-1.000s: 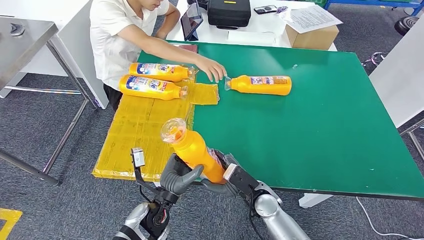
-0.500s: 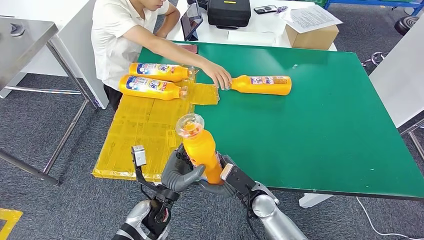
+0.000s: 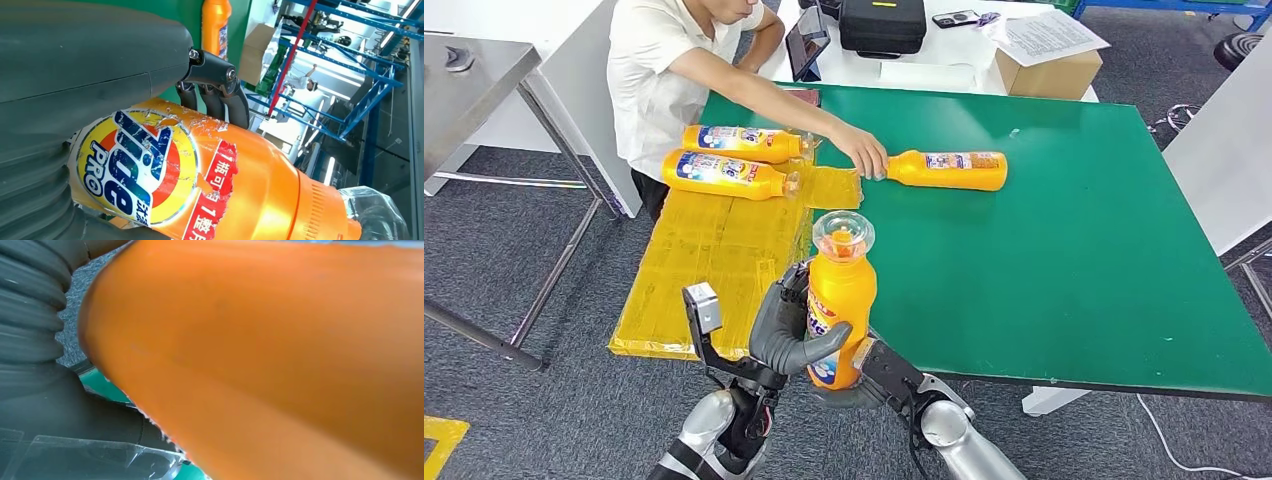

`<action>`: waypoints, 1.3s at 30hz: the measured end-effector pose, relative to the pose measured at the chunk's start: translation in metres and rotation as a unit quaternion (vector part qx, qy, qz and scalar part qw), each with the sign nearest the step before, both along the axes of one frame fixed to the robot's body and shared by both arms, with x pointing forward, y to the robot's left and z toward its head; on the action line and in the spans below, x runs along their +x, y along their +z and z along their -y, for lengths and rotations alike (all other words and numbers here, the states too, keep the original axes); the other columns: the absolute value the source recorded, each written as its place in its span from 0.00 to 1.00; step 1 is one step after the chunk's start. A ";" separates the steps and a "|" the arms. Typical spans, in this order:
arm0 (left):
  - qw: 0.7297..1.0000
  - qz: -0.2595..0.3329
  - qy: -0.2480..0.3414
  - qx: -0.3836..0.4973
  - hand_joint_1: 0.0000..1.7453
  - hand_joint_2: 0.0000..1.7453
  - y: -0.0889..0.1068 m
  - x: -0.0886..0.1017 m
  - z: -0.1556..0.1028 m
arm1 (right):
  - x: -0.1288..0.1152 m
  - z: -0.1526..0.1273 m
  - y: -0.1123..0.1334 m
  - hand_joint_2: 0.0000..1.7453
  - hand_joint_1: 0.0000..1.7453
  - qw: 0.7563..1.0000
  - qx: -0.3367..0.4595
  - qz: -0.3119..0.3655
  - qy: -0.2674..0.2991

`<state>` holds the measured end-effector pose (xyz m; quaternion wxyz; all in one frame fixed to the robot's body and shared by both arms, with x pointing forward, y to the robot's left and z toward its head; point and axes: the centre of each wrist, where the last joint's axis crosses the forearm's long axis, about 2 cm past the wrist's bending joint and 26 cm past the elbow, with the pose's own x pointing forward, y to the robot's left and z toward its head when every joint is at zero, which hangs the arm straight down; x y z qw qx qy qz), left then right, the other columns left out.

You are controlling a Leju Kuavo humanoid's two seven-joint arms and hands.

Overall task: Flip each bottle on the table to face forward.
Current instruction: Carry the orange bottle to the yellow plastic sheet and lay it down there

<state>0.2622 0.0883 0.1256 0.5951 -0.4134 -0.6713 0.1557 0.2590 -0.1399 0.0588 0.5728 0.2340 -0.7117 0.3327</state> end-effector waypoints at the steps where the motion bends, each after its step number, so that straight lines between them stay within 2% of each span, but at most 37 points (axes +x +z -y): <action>1: 1.000 0.001 0.000 0.002 1.00 1.00 0.000 0.000 0.000 | 0.000 0.000 0.000 1.00 0.83 1.000 0.002 -0.003 0.000; 5: 0.999 0.022 0.006 0.043 1.00 1.00 0.002 -0.001 0.005 | -0.003 0.000 -0.002 1.00 0.82 1.000 0.019 -0.024 0.000; 6: 0.998 0.033 0.008 0.058 1.00 1.00 0.003 -0.001 0.007 | -0.004 0.001 -0.003 1.00 0.77 0.999 0.023 -0.029 0.000; 9: 0.995 0.053 0.009 0.090 1.00 1.00 0.004 0.000 0.012 | -0.006 0.002 -0.005 1.00 0.18 0.999 0.030 -0.037 -0.004; 10: 0.994 0.056 0.009 0.098 1.00 1.00 0.005 0.000 0.013 | -0.006 0.003 -0.005 1.00 0.02 0.999 0.031 -0.039 -0.004; 11: 0.993 0.057 0.009 0.106 1.00 1.00 0.005 0.002 0.014 | -0.007 0.003 -0.006 1.00 0.00 0.999 0.032 -0.040 -0.005; 14: 0.983 0.076 0.035 0.163 1.00 1.00 0.006 0.007 0.016 | -0.010 0.004 -0.008 1.00 0.00 0.999 0.023 -0.038 -0.016; 18: 0.952 0.127 0.083 0.265 1.00 1.00 0.007 0.015 0.017 | -0.017 0.002 -0.011 1.00 0.00 0.998 0.014 -0.027 -0.045; 22: 0.926 0.142 0.095 0.338 1.00 1.00 0.003 0.023 0.008 | -0.026 0.000 -0.010 1.00 0.00 0.993 0.025 0.008 -0.117; 28: 0.903 0.125 0.099 0.399 1.00 1.00 -0.015 0.027 -0.015 | -0.026 0.005 0.008 1.00 0.00 0.967 0.068 0.069 -0.237; 33: 0.885 0.115 0.107 0.437 1.00 1.00 -0.023 0.030 -0.031 | -0.022 0.021 0.020 1.00 0.00 0.929 0.089 0.126 -0.337; 36: 0.882 0.107 0.108 0.447 1.00 1.00 -0.026 0.033 -0.039 | -0.019 0.031 0.024 1.00 0.00 0.914 0.097 0.137 -0.368; 39: 0.866 0.107 0.109 0.476 1.00 1.00 -0.027 0.037 -0.045 | -0.018 0.038 0.027 1.00 0.00 0.902 0.102 0.152 -0.392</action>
